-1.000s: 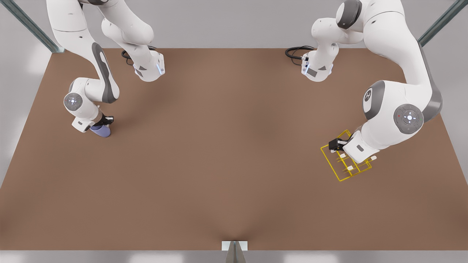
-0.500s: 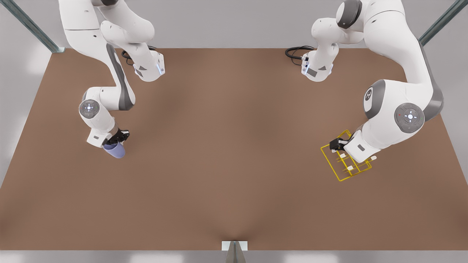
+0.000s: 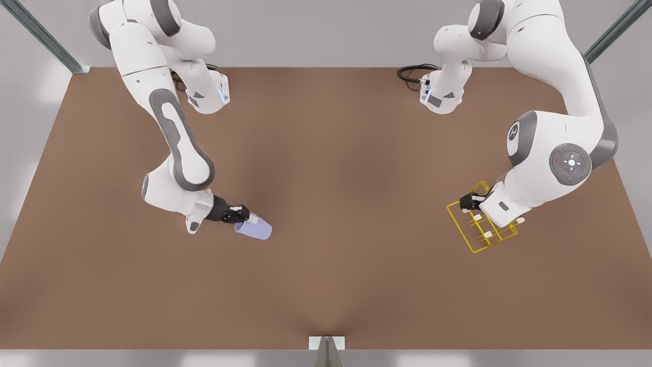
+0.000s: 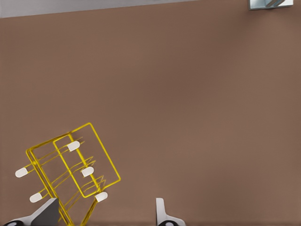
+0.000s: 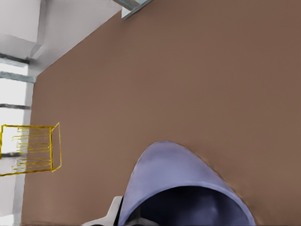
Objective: Place the cup on the cup holder
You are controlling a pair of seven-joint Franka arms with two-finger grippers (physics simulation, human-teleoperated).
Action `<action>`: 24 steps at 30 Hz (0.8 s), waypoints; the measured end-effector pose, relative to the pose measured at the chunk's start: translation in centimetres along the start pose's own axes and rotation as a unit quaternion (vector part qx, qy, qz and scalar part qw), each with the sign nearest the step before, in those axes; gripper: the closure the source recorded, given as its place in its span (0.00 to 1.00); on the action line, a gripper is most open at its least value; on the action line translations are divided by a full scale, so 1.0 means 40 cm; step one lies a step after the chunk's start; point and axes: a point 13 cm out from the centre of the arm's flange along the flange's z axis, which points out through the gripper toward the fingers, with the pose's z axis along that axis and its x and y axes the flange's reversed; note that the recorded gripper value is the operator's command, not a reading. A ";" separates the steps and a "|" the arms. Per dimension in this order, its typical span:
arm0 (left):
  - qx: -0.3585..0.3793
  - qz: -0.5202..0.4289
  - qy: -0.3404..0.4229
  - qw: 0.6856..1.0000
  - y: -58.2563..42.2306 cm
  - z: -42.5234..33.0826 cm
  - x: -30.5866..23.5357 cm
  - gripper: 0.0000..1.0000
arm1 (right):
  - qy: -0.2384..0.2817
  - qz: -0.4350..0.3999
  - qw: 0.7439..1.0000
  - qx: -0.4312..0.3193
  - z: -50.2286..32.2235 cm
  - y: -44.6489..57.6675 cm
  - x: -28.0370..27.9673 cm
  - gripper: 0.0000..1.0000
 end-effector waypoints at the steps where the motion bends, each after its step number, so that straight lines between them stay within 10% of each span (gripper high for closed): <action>1: 0.000 0.000 0.000 1.000 0.000 0.000 0.000 0.00 | 0.013 0.004 0.999 -0.041 0.068 0.041 0.009 0.79; 11: 0.000 0.000 0.004 1.000 -0.016 0.014 -0.002 0.00 | 0.038 -0.023 0.948 -0.316 0.470 0.389 0.099 0.79; 24: 0.000 -0.005 0.004 1.000 -0.017 0.019 -0.005 0.00 | 0.018 -0.050 0.926 -0.374 0.748 0.403 0.266 0.79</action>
